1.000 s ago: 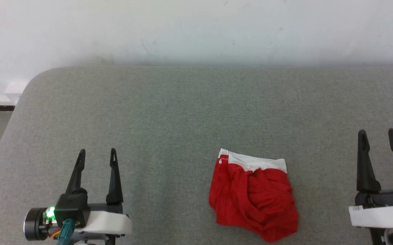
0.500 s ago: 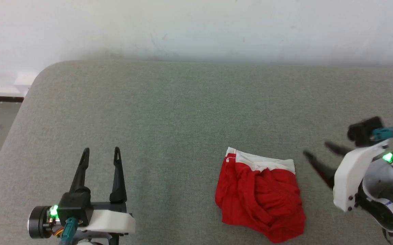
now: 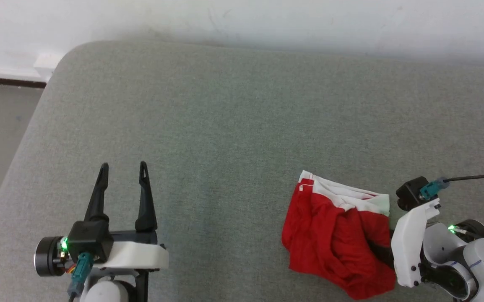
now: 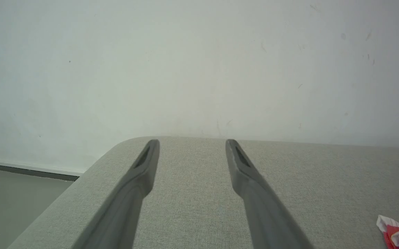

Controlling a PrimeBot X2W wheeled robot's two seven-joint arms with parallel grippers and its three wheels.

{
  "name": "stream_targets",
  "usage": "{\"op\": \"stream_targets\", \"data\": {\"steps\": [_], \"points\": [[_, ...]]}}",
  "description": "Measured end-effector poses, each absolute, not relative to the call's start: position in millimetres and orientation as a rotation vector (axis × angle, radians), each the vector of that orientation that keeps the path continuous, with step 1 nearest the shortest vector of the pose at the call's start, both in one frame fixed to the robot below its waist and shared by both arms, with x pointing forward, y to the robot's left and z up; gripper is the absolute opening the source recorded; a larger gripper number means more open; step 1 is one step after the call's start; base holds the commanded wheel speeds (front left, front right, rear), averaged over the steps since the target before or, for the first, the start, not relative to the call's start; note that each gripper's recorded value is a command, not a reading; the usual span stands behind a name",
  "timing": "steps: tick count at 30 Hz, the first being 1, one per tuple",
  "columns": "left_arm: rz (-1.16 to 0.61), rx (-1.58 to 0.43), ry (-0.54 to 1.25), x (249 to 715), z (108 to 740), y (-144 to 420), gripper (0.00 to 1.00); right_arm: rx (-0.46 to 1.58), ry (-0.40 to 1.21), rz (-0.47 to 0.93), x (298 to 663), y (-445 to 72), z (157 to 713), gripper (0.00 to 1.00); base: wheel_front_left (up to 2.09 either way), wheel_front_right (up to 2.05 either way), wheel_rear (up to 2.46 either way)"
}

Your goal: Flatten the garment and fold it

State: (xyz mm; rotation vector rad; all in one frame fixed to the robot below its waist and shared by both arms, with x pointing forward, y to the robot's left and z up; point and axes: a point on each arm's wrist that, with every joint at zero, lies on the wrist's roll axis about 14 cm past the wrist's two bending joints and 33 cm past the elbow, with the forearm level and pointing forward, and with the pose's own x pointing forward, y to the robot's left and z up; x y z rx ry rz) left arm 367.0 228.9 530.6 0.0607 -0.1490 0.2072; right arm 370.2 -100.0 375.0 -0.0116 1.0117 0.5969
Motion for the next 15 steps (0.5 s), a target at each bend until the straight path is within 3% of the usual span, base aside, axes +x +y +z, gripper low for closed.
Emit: {"op": "stream_targets", "data": {"steps": [5,6,7,15], "points": [[0.221,0.066,-0.135,368,526,233,1.00,-0.008,1.003,0.620,372,-93,366,0.99,0.00,0.00,0.00],[0.221,0.066,-0.134,369,526,233,1.00,-0.001,0.990,0.622,373,-91,366,0.31,0.00,0.00,0.00],[0.219,0.065,-0.133,369,526,233,1.00,0.006,0.973,0.624,374,-90,368,0.00,0.00,0.00,0.00],[0.180,0.054,-0.153,377,530,220,1.00,0.031,0.851,0.658,371,-85,390,0.00,0.00,0.00,0.00]]}}
